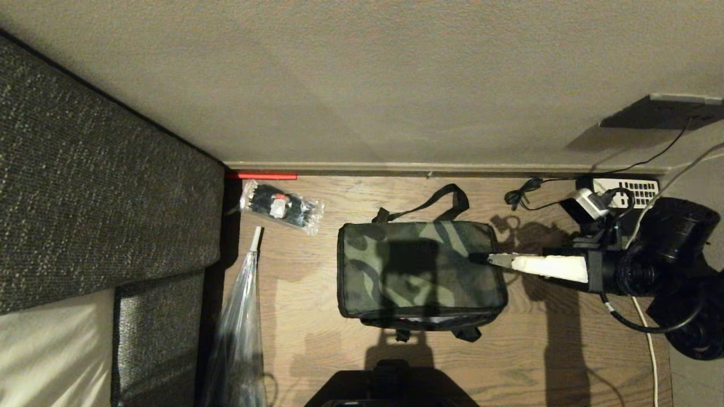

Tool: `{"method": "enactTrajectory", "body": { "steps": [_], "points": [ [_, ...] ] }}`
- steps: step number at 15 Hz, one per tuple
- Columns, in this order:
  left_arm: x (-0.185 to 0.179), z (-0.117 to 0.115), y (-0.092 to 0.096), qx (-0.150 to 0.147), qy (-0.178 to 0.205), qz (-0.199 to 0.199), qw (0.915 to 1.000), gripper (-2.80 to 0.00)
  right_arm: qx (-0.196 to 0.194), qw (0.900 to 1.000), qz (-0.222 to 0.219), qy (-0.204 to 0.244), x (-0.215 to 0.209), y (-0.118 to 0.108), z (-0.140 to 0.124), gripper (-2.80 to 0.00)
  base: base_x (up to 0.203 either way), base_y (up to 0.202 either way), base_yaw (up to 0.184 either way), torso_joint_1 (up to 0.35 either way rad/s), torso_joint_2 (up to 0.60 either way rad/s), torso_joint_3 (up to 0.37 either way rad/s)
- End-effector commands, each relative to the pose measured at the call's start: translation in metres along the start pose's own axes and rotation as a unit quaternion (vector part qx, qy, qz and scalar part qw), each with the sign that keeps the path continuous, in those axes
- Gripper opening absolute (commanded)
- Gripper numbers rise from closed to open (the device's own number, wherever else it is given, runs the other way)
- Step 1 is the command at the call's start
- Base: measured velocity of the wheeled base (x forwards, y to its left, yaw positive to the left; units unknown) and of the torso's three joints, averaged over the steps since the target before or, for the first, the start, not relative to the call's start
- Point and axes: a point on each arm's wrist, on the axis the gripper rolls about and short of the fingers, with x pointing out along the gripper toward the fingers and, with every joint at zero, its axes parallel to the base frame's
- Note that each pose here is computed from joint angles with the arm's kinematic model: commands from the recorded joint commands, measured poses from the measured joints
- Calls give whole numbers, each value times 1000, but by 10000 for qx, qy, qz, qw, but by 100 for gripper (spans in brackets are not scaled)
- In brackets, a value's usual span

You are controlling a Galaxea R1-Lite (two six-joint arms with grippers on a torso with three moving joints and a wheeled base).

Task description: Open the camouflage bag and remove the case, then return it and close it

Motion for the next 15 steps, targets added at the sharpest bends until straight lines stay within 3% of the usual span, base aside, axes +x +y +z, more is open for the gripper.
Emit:
{"method": "enactTrajectory", "body": {
  "steps": [1,2,3,6,10,13,15],
  "points": [
    [0,0,0,0,-3,1,10000,-280,125,9999,13,40,0,-3,-5,0,0,0,0,0,0,0],
    [0,0,0,0,-3,1,10000,-280,135,9999,-18,22,-1,-4,-4,0,0,0,0,0,0,0],
    [0,0,0,0,-3,1,10000,-280,411,9987,-292,-86,-4,-9,-6,0,0,0,0,0,0,0],
    [0,0,0,0,-3,1,10000,-280,384,9908,-1127,-646,-10,-9,3,0,0,0,0,0,0,0],
    [0,0,0,0,-3,1,10000,-280,603,9855,-1401,-750,-15,2,8,0,0,0,0,0,0,0],
    [0,0,0,0,-3,1,10000,-280,833,9754,-1845,-870,-26,42,16,0,0,0,0,0,0,0],
    [0,0,0,0,-3,1,10000,-280,683,9614,-2472,-995,-36,91,11,0,0,0,0,0,0,0]
  ]
}}
